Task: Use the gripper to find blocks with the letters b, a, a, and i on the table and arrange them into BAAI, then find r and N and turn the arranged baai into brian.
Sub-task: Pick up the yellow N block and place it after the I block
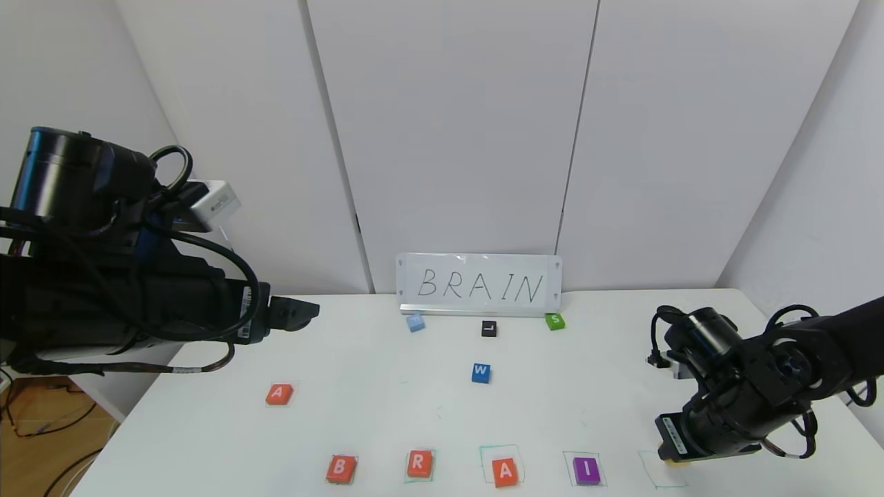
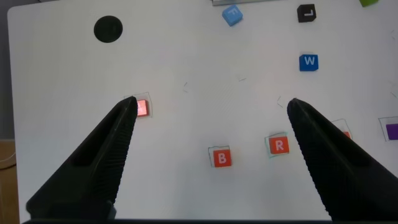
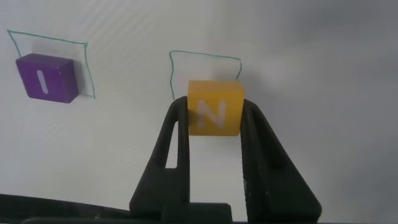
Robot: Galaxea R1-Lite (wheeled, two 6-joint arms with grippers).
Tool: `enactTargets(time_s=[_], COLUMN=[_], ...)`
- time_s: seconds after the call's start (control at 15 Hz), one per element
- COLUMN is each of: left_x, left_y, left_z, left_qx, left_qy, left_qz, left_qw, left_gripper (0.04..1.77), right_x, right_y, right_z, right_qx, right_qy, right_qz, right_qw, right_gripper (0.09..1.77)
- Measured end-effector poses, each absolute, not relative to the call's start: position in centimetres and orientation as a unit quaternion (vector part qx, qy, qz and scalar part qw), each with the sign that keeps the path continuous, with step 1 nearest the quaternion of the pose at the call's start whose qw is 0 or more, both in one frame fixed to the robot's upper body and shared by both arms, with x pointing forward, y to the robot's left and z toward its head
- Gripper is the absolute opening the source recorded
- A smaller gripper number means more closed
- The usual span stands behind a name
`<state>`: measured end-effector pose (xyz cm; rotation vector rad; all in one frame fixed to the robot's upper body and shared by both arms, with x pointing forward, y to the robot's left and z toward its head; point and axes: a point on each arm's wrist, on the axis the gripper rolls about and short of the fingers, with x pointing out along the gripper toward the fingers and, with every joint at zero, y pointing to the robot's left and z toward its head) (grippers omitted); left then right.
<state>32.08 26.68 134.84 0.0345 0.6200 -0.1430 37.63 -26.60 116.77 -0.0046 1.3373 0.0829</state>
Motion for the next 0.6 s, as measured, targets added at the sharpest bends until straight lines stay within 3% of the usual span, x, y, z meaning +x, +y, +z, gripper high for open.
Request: enactTargets(time_s=[0.6], left_x=[32.1], left_y=[26.8], left_z=[134.9], left_qx=[0.017], left_qy=[0.304], left_qz=[-0.069], left_qw=[0.950], left_gripper=[1.72], right_x=[37.7], right_y=[-25.7], right_z=[115.2], right_qx=[-0.019], right_qy=[0.634], right_qz=[0.032], right_qw=[0.772], right_gripper=[0.54])
